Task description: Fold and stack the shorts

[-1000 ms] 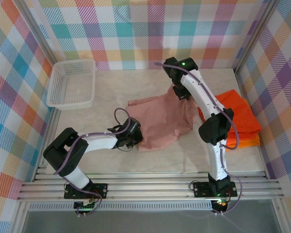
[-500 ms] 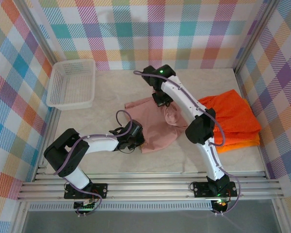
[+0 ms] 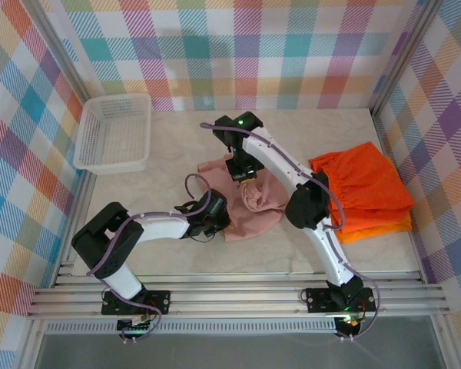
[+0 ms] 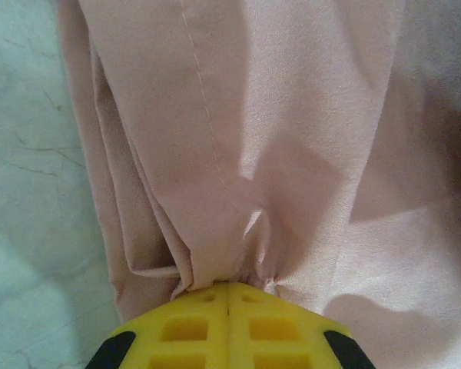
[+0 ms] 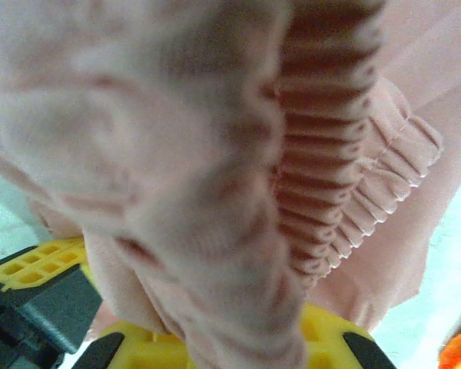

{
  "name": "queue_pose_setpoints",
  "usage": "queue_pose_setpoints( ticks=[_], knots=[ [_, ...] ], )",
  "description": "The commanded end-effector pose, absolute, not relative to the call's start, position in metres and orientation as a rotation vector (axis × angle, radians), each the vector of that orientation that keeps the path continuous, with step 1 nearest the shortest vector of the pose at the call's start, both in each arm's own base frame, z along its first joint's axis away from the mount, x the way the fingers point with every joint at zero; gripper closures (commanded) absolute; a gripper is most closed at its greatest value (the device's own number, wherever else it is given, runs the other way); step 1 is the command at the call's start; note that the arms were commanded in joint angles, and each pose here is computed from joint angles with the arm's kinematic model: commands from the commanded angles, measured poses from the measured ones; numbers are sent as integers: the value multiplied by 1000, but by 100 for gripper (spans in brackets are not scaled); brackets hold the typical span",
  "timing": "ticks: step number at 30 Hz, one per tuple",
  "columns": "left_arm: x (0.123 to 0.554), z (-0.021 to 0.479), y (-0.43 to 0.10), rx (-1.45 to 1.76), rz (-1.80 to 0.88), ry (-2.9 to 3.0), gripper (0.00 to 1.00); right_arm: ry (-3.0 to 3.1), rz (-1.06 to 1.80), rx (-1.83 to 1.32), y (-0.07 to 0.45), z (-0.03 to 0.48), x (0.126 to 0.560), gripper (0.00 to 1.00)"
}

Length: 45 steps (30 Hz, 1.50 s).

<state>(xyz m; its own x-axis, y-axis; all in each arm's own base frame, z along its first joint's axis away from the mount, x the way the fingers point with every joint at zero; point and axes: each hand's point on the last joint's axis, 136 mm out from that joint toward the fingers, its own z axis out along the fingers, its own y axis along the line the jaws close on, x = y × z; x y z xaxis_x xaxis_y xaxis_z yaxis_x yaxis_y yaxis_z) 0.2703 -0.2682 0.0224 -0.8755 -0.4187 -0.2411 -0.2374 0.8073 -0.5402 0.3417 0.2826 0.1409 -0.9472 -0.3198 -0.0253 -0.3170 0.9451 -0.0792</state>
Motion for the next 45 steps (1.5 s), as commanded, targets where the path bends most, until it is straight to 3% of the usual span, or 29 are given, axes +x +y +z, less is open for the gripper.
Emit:
queue_pose_setpoints(
  ticks=[1, 4, 8, 10, 15, 18, 22, 28, 33, 45],
  knots=[
    [262, 10, -266, -490, -658, 2688, 99, 3161, -47, -486, 296, 132, 321, 99],
    [263, 12, -267, -496, -665, 2681, 98, 3191, 44, -485, 309, 123, 318, 93],
    [262, 24, -265, -517, -680, 2666, 88, 3213, 236, -497, 332, 118, 313, 73],
    [259, 38, -258, -551, -695, 2635, 77, 3187, 367, -516, 346, 128, 313, 63],
    [240, 79, -220, -615, -697, 2543, 35, 2963, 852, -476, 372, 211, 327, 35],
    [229, 111, -203, -602, -725, 2494, 22, 2820, 973, -427, 363, 256, 335, 22],
    [237, 165, -197, -572, -851, 2400, 12, 2707, 979, -377, 342, 272, 334, 8],
    [277, 224, -218, -555, -1044, 2334, 12, 2668, 1070, -201, 307, 244, 330, 4],
    [319, 255, -267, -479, -1227, 2280, 6, 2604, 1348, 80, 286, 222, 347, 0],
    [397, 170, -298, -719, -1305, 2309, 4, 2714, 1350, 462, 262, 126, 366, 0]
  ],
)
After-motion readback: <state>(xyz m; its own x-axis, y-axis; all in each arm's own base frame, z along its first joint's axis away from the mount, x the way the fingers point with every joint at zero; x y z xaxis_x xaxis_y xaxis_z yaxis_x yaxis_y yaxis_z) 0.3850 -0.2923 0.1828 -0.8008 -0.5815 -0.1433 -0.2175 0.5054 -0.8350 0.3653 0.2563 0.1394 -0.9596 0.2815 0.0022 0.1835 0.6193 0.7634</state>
